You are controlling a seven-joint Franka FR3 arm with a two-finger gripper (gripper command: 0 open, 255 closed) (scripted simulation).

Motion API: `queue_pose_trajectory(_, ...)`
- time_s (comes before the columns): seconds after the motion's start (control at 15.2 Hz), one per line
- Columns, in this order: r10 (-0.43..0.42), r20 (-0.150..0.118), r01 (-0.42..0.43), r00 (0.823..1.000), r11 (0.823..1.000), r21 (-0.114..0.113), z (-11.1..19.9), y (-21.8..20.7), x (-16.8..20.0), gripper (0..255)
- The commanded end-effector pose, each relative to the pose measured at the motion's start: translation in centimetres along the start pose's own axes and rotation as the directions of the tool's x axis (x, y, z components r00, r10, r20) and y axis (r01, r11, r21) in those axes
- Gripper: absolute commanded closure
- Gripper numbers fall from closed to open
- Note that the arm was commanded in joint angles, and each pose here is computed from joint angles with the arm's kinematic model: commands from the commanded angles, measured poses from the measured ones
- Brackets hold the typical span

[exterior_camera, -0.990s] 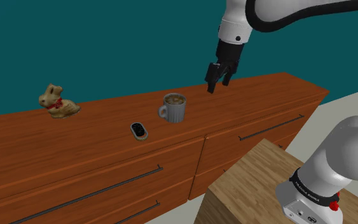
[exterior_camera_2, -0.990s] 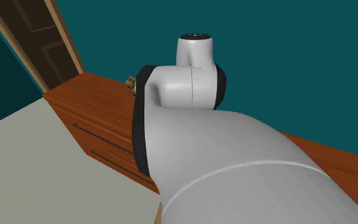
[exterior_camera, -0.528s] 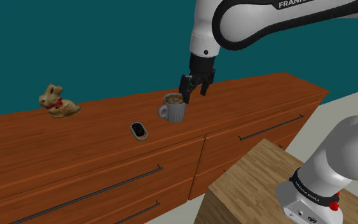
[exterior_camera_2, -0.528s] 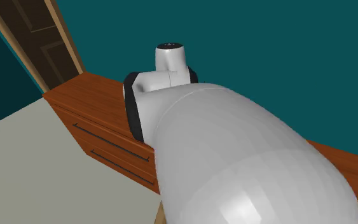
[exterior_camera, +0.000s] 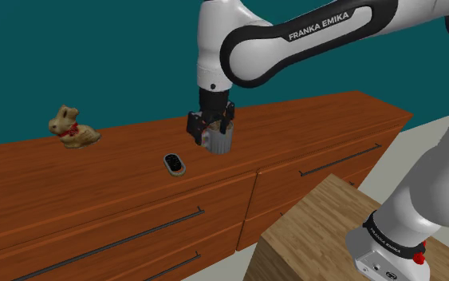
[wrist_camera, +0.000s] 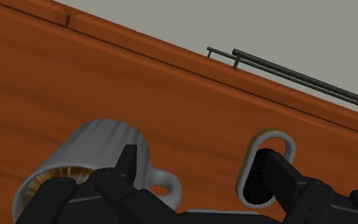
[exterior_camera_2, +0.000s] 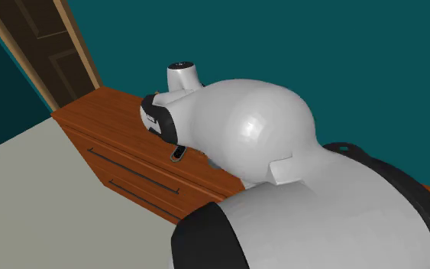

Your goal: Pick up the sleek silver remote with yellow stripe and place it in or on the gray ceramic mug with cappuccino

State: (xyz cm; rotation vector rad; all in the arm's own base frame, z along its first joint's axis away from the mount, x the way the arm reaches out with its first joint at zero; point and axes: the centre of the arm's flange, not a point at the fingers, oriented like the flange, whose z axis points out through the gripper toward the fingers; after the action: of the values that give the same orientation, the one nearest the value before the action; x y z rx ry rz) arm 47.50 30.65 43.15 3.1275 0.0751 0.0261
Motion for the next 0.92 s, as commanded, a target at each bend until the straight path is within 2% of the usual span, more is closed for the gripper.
queue_pose_trajectory(0.0,0.007,0.002,-0.007,1.0,1.0,0.0,1.1,-2.0,1.3,0)
queue_pose_trajectory(0.53,0.025,0.012,-0.025,1.0,1.0,0.0,6.0,-9.4,6.3,0)
queue_pose_trajectory(0.86,0.025,0.012,-0.025,1.0,1.0,0.0,8.6,-9.4,6.2,0)
